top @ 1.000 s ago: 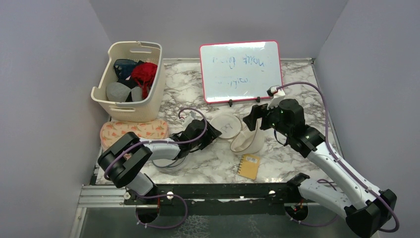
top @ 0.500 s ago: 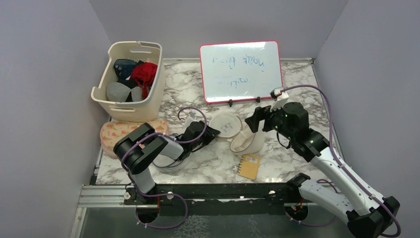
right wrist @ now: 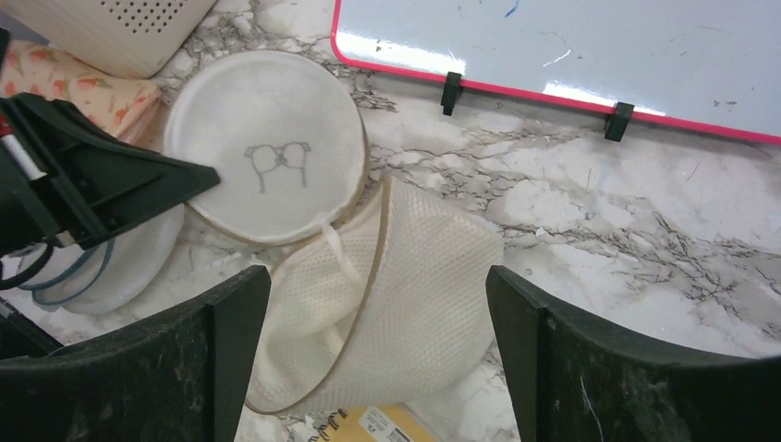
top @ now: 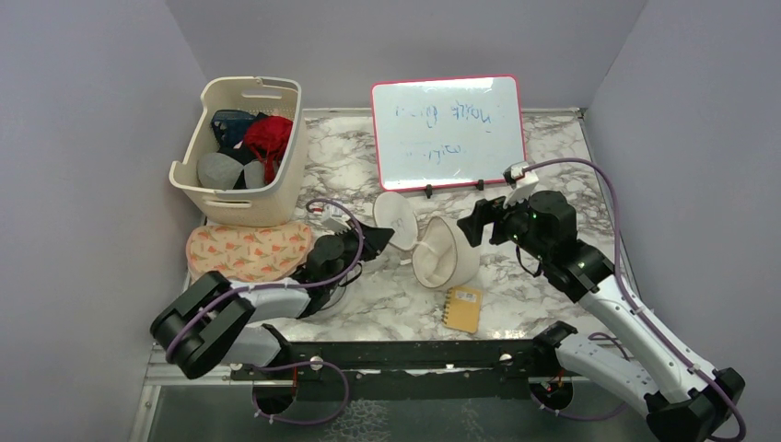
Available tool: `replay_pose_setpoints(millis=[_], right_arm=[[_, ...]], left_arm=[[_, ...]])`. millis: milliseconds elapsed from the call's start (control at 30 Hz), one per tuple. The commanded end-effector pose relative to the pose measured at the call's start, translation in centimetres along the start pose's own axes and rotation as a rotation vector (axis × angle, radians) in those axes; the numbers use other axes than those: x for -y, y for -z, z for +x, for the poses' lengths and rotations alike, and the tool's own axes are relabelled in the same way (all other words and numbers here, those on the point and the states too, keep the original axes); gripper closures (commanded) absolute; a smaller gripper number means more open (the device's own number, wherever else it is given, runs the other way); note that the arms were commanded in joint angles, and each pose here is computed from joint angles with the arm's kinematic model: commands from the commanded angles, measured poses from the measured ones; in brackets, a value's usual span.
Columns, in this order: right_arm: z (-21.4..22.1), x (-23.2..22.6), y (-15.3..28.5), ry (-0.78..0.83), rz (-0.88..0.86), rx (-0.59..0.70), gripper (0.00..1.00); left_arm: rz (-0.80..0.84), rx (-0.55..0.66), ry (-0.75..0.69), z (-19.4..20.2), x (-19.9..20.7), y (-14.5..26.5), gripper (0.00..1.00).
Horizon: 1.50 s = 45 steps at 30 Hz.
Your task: Unzip the laundry bag and remove the bra
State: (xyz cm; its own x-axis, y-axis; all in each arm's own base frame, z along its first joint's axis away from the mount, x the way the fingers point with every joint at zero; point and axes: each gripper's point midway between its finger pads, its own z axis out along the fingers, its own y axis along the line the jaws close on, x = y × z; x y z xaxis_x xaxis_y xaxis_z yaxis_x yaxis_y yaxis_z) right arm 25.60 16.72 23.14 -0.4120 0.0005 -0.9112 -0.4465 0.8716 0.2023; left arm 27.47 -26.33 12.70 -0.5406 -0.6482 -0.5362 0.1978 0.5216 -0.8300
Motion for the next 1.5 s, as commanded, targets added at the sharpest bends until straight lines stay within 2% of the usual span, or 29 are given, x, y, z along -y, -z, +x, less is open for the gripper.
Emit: replay_pose_setpoints(millis=[0,167,333,433,733,933,1167,1467], right_arm=[[-1.5,0.4,-0.1,0.030,0.034,0.038,0.14],[-2.8,0.1,0.8,0.028,0.024,0.075,0.15],[-4.4,-0.2,2.2,0.025,0.016,0.143,0.15],[-5.3,-0.2,3.1,0.024,0.014,0.188,0.15],[-6.9,0.3,5.3,0.051,0.040,0.276,0.16],[-7.4,0.4,6.3,0.051,0.047,0.316,0.16],[-7.3,0.5,6.5,0.053,0.050,0.321,0.16],[-7.2,0.6,6.6,0.054,0.053,0.321,0.16]], left_arm=[[0.070,0.087,-0.238,-2.7,2.0,1.4,1.00],[0.172,0.177,-0.525,-5.8,5.8,2.9,1.00],[0.266,0.149,-0.875,-6.2,8.6,3.2,1.00],[0.303,0.090,-1.046,-5.1,8.8,3.0,1.00],[0.385,0.034,-1.448,-1.6,9.3,3.3,1.00],[0.359,-0.092,-1.803,2.5,7.0,2.8,1.00],[0.402,-0.204,-1.934,6.3,4.9,2.7,1.00],[0.443,-0.369,-2.025,11.1,2.2,2.0,1.00]])
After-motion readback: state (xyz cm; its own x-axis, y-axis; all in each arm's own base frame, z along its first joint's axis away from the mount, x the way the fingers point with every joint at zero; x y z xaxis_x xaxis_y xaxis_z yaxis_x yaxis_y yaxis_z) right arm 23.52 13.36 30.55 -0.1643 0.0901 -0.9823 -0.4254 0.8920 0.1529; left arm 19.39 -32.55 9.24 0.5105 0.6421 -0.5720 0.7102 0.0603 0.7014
